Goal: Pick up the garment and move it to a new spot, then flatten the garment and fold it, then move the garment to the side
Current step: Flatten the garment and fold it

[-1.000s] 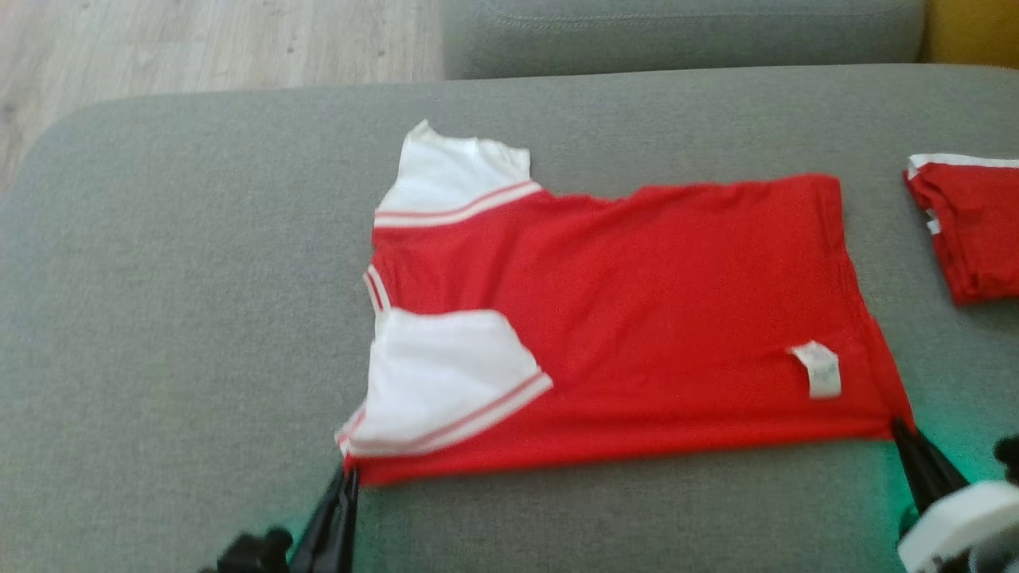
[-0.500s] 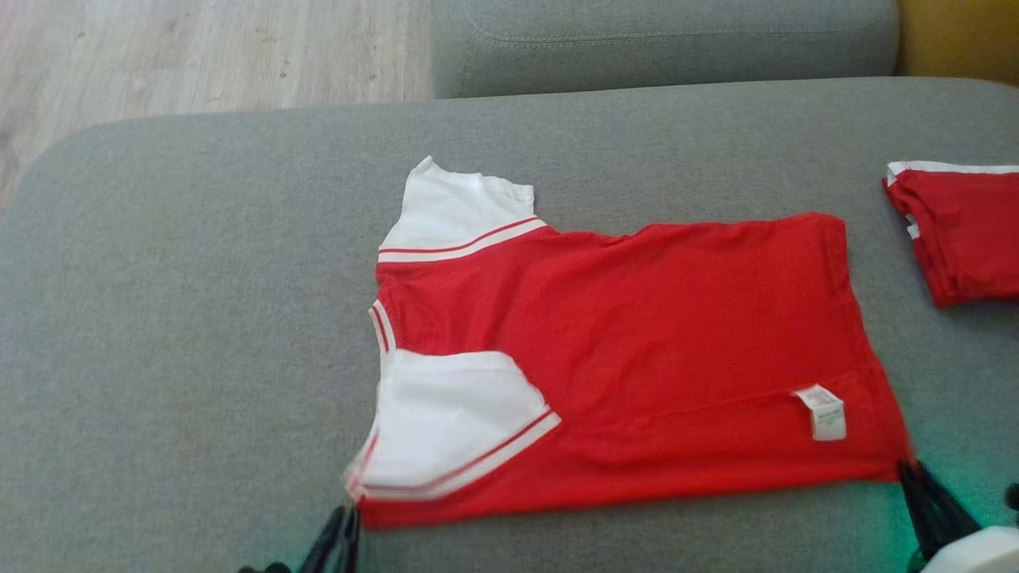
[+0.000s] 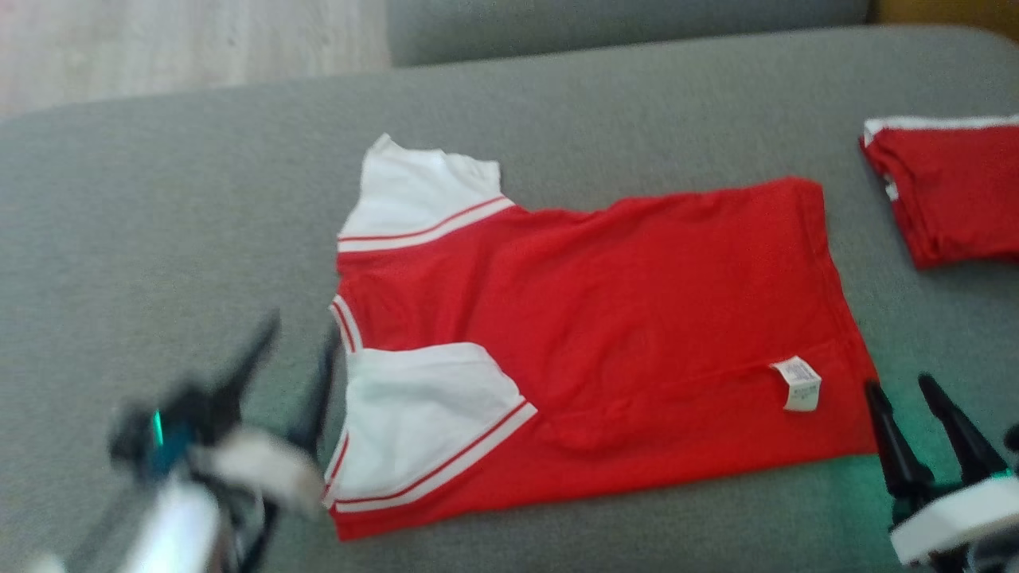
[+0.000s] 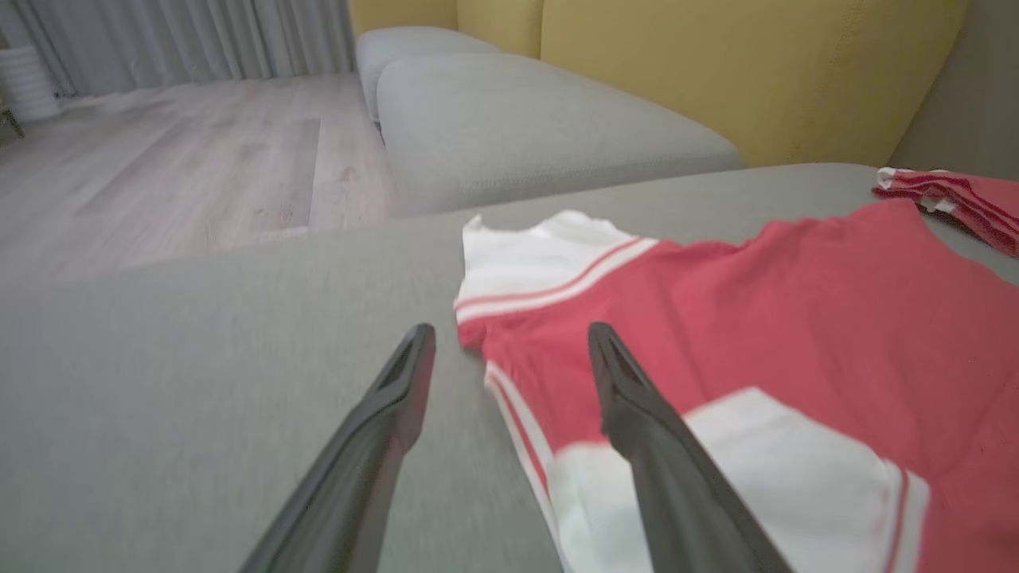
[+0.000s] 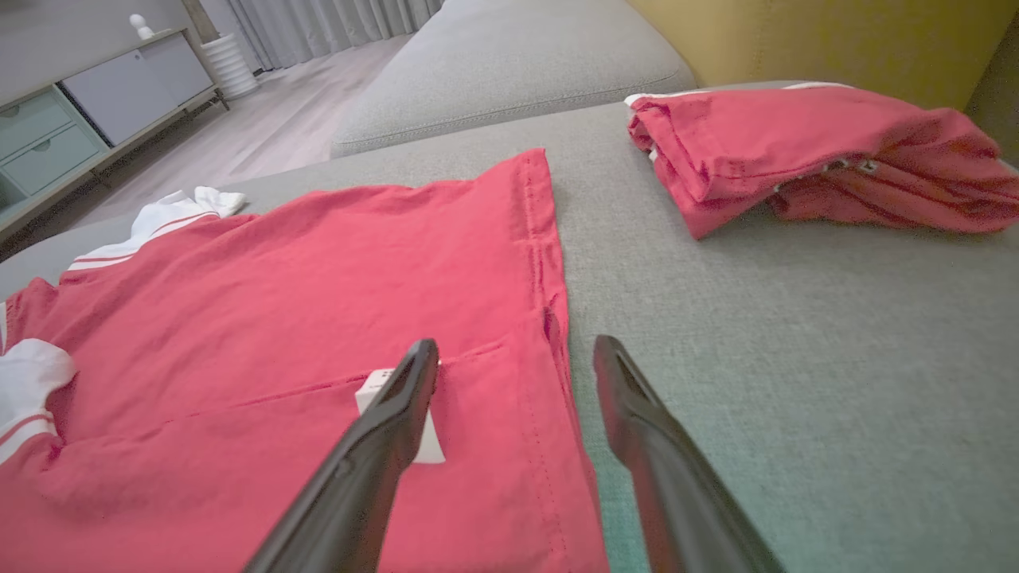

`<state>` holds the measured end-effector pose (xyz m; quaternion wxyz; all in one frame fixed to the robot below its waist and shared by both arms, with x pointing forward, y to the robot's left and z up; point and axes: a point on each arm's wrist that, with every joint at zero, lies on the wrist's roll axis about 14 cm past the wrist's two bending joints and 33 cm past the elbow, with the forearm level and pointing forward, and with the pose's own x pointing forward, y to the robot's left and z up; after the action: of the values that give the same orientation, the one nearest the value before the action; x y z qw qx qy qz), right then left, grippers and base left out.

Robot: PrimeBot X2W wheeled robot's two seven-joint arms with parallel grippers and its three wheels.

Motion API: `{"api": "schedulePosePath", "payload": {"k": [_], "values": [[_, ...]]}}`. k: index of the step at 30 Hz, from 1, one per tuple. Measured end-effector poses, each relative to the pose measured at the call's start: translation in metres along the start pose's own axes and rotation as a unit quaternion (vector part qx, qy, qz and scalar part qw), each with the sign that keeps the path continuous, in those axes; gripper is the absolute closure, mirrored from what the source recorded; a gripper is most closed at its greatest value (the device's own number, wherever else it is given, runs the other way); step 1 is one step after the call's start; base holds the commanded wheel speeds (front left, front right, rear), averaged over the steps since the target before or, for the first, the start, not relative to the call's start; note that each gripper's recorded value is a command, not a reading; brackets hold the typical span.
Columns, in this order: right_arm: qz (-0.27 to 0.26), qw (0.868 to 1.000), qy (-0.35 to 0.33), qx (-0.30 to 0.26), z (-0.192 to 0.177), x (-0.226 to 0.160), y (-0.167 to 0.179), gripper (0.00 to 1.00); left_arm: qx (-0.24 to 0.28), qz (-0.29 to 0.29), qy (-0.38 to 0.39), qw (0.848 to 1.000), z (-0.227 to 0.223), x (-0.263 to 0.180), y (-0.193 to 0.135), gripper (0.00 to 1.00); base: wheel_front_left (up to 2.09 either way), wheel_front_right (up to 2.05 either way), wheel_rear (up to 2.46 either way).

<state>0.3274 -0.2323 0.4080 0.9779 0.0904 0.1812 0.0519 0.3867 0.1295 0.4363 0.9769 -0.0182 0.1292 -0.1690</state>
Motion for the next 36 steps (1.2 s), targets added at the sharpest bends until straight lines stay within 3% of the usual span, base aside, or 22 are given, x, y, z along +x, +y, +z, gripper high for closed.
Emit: {"api": "schedulePosePath", "payload": {"k": [5, 10, 21, 33, 34, 35, 36], "values": [[0.016, 1.000, -0.014, -0.007, 0.013, 0.017, 0.010, 0.00, 0.064, -0.072, -0.010, 0.995, 0.065, 0.064, -0.009, 0.00, 0.00, 0.00, 0.00], [0.015, 1.000, -0.018, -0.007, 0.019, 0.032, 0.010, 0.00, 0.115, -0.124, 0.055, 0.984, 0.084, 0.118, -0.012, 0.00, 0.00, 0.00, 0.00], [-0.021, 1.000, 0.013, 0.002, -0.001, 0.037, -0.010, 0.00, 0.101, -0.104, 0.290, 0.946, 0.018, 0.194, 0.023, 0.00, 0.00, 0.00, 0.00], [-0.064, 0.998, 0.023, 0.010, -0.013, 0.028, -0.031, 0.00, 0.112, -0.099, 0.365, 0.919, -0.019, 0.221, 0.033, 0.00, 0.00, 0.00, 0.00], [-0.068, 0.997, 0.022, 0.011, -0.014, 0.026, -0.033, 0.00, 0.115, -0.099, 0.368, 0.917, -0.019, 0.221, 0.033, 0.02, 0.00, 0.00, 0.00], [-0.070, 0.997, 0.021, 0.010, -0.014, 0.025, -0.034, 0.00, 0.115, -0.100, 0.370, 0.916, -0.018, 0.221, 0.033, 0.21, 0.00, 0.00, 0.00], [-0.072, 0.997, 0.021, 0.010, -0.014, 0.024, -0.035, 0.00, 0.112, -0.101, 0.372, 0.916, -0.018, 0.221, 0.032, 0.53, 0.00, 0.00, 0.00]]}}
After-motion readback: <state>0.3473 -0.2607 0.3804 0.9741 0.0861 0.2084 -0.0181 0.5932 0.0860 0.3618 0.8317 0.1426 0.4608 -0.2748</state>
